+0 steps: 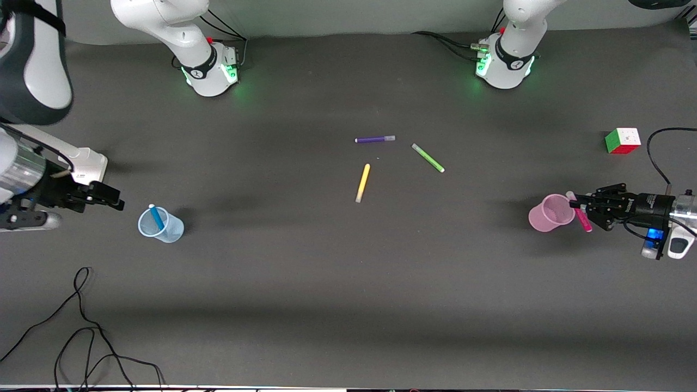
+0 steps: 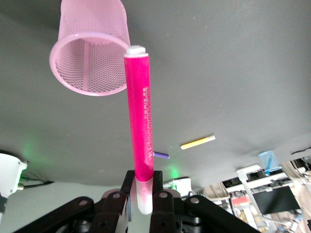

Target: Place pink and blue markers in matching cups

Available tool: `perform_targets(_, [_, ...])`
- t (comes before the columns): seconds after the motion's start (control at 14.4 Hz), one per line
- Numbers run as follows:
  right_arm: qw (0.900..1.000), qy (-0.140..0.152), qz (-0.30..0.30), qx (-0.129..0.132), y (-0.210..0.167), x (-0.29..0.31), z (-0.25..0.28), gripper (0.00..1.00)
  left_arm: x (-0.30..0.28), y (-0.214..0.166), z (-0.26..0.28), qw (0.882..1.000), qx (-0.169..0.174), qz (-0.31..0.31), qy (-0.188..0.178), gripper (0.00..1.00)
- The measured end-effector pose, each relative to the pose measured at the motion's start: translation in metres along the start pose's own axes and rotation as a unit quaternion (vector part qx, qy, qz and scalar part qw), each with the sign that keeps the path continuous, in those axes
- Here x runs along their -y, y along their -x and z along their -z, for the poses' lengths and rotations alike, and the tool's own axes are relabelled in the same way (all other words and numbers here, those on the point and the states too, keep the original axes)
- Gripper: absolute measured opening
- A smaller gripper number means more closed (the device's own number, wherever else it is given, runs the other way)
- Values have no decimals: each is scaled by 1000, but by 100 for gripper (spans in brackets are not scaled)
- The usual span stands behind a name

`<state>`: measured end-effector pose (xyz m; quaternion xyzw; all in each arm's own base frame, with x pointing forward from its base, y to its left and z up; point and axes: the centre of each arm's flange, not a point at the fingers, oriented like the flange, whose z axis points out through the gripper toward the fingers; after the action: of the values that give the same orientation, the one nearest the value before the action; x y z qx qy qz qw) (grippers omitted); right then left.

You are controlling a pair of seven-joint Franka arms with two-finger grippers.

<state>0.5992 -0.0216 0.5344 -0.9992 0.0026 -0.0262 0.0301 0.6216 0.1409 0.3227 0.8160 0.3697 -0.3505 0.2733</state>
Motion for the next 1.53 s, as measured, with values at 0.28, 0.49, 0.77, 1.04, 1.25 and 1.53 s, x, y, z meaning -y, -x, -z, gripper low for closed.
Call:
perform_targets(0.28, [1000,-8,-1,-16,13,3,32,100,4,-4,-15,1000,12,9,20,18])
perform_targets(0.49, [1000,-10,0,-12,20,5,33,100,13,-6,-30,999,19,4,34,18])
perform_targets(0.77, [1000,8,-21,-9,26,35,39,100,42,-17,-41,997,39,6,62,18])
perform_targets(1.04, [1000,14,-23,-14,36,45,55,100,69,-28,-50,993,59,-6,97,18])
perform_targets(1.25, [1000,14,-23,-13,36,45,54,100,77,-33,-52,992,60,-12,107,18])
perform_targets(1.53, [1000,15,-25,-11,35,43,52,100,81,-37,-55,992,60,-18,112,44])
